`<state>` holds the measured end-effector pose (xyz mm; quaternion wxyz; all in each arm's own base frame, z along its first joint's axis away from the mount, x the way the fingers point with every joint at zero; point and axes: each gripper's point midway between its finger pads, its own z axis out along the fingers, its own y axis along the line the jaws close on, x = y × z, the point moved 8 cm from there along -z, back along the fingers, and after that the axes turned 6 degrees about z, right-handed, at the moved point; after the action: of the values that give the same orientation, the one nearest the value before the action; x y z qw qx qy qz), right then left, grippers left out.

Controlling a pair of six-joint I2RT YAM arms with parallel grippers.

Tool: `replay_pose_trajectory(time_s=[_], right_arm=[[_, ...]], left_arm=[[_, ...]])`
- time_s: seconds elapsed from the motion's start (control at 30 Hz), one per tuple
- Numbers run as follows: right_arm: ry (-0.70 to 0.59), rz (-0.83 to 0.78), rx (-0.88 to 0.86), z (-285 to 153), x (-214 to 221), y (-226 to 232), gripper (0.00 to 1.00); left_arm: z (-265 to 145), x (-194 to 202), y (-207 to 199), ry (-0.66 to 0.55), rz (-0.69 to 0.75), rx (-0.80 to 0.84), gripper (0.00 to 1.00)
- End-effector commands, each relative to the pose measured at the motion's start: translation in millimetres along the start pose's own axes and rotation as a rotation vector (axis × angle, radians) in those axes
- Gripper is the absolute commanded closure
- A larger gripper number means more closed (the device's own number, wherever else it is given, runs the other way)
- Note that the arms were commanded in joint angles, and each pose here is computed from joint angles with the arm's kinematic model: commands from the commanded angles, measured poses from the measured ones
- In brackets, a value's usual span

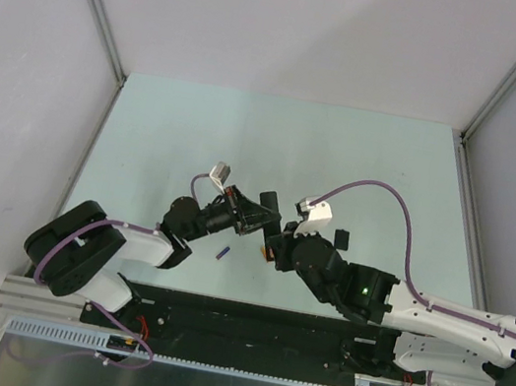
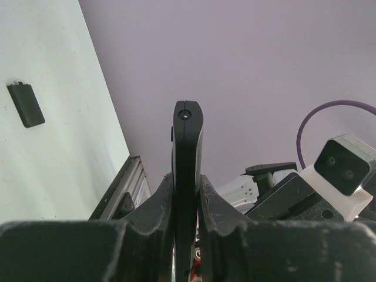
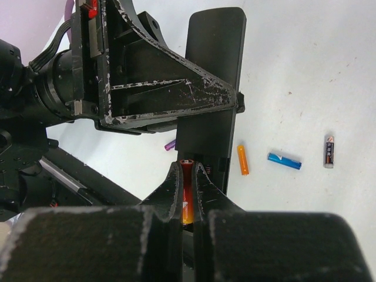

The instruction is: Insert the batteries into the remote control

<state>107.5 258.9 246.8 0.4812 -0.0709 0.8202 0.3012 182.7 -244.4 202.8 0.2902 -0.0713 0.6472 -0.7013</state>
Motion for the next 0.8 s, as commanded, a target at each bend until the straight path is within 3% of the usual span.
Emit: replay_pose_trajectory(time_s=[0.0, 0.37, 0.77], right_arm=[[0.070, -0.003, 0.033, -0.5, 12.4, -4.0, 0.99], [0.041, 0.010, 0.046, -1.7, 2.8, -1.1, 0.75], [0.017, 0.012, 0.045, -0.2, -7.2, 7.1, 0.59]], left_arm=[[9.1, -15.3, -39.5, -0.075, 0.080, 0.190, 1.00], [6.7, -12.2, -33.3, -0.061, 0.071, 0.171, 1.00], [6.2, -10.5, -28.7, -0.054, 0.068, 0.157, 1.00]])
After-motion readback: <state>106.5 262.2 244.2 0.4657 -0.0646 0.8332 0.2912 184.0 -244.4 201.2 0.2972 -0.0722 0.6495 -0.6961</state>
